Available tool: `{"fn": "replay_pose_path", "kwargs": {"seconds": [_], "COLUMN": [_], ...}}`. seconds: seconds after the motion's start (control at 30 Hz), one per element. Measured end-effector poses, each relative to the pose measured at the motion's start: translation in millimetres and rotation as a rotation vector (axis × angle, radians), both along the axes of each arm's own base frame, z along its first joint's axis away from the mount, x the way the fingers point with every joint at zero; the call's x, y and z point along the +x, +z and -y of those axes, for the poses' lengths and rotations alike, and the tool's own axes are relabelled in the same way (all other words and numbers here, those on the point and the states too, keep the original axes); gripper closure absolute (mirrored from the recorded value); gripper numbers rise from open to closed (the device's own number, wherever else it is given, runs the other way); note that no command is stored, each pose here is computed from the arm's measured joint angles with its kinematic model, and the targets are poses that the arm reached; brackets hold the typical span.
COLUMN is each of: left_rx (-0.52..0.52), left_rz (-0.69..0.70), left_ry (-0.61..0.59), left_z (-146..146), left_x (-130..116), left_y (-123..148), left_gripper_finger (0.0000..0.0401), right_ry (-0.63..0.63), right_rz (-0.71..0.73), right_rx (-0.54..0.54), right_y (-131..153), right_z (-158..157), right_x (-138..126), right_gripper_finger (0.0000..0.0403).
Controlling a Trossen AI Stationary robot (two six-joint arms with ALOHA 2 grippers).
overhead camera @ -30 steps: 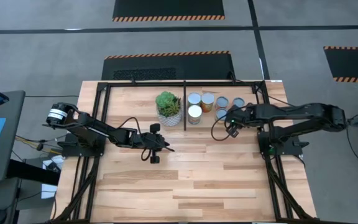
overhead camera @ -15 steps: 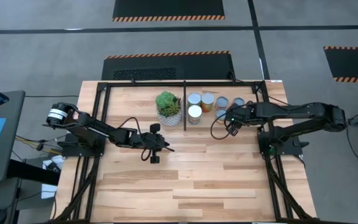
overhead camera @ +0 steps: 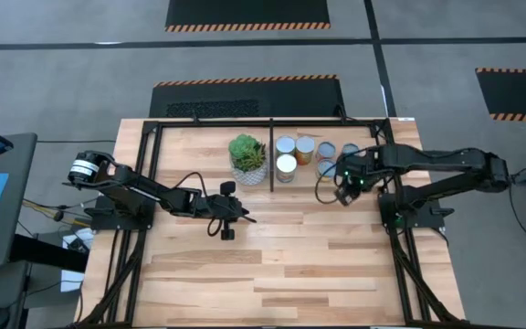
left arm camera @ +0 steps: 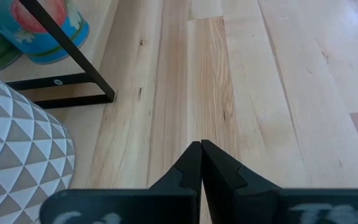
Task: Pick and place cans onto a shelf
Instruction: Return to Home Position
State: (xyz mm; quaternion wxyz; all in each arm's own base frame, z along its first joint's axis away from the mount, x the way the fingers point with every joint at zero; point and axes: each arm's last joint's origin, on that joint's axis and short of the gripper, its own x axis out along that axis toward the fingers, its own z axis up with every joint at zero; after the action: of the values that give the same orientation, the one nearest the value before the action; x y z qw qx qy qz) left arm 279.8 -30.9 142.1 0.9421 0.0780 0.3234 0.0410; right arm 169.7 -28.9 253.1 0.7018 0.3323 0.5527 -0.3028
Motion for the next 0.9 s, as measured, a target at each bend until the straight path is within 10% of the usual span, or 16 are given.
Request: {"fn": "replay_pose_path", "kwargs": {"seconds": [0.43, 0.63, 0.9], "left_rx": [-0.112, -0.173, -0.281], "left_rz": [0.014, 0.007, -0.049], "left_ry": [0.088, 0.14, 0.101], "left_z": [0.2, 0.1, 3.4], "left_x": [-0.3, -1.4, -3.9], "left_y": [-0.4, -1.6, -4.7], "left_gripper_finger": [0.0401, 0.0401, 0.0401], "right_ry": [0.332, 0.366, 0.722], "right_rz": [-0.003, 0.075, 0.479], "right_rx": [0.272, 0.162, 0.079], "right_y": [1.0, 2.5, 22.3], "right_z": [-70.4, -96.8, -138.4], "right_x": [-1.4, -1.5, 8.0], "right_gripper_finger": [0.0244, 0.0244, 0.0244]}}
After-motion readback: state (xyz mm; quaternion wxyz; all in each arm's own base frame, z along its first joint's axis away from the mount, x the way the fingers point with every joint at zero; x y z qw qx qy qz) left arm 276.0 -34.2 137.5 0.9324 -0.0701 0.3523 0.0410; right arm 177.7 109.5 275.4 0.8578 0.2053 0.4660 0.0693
